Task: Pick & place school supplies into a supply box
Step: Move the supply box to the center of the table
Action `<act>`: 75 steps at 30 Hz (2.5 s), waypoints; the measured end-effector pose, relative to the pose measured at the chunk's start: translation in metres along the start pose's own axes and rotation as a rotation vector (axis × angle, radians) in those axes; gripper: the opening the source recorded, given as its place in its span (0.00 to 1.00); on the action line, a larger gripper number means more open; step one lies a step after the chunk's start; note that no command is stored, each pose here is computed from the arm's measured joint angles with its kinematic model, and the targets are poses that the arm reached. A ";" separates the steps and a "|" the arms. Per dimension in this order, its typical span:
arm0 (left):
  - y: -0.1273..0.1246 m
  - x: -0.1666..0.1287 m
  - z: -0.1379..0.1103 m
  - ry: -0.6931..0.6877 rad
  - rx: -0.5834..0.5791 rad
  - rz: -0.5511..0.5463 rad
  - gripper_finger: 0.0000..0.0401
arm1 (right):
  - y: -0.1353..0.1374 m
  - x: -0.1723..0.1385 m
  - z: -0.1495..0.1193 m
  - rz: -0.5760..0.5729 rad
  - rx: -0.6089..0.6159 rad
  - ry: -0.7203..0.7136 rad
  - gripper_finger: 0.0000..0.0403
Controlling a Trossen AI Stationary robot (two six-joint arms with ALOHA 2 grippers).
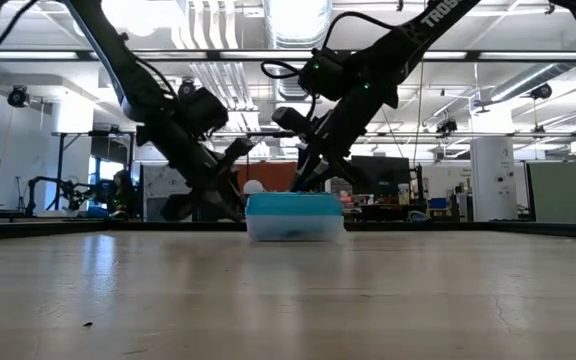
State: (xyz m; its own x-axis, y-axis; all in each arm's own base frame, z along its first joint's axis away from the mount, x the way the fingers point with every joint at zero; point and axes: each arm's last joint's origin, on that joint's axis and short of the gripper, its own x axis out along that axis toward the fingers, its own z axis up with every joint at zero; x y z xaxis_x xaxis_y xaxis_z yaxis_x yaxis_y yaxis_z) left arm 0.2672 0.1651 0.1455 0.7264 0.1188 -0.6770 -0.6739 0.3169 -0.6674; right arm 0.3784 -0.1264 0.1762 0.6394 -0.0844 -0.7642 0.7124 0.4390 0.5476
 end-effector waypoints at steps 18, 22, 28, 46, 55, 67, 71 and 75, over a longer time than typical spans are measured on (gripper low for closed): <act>0.010 0.022 -0.006 0.032 0.008 0.013 0.20 | 0.001 -0.013 -0.001 -0.015 -0.056 -0.028 0.03; 0.004 0.003 -0.005 -0.005 0.066 0.078 0.20 | 0.015 -0.049 0.010 0.018 -0.107 -0.152 0.03; -0.011 -0.020 0.004 -0.154 0.174 0.080 0.20 | 0.003 -0.080 0.008 -0.164 -0.086 -0.185 0.03; -0.020 0.019 -0.005 -0.048 0.208 0.072 0.20 | -0.054 -0.040 -0.019 -0.375 0.137 -0.024 0.03; -0.051 0.026 -0.054 0.074 0.305 0.033 0.20 | -0.026 -0.033 -0.057 -0.315 0.063 0.067 0.03; -0.079 0.014 -0.116 0.200 0.446 0.044 0.20 | 0.012 -0.037 -0.132 -0.294 0.039 0.249 0.03; -0.081 0.008 -0.124 0.204 0.470 0.080 0.20 | 0.016 -0.041 -0.147 -0.343 0.044 0.221 0.03; -0.086 -0.006 -0.120 0.153 0.483 0.085 0.20 | 0.011 -0.051 -0.147 -0.442 0.072 0.126 0.03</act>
State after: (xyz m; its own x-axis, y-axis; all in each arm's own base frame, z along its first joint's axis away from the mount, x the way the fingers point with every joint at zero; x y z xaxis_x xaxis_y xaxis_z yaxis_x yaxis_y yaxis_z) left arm 0.3048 0.0238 0.1698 0.6191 0.0353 -0.7845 -0.5639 0.7152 -0.4129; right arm 0.3116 0.0142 0.1711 0.2331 -0.1376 -0.9627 0.9297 0.3217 0.1792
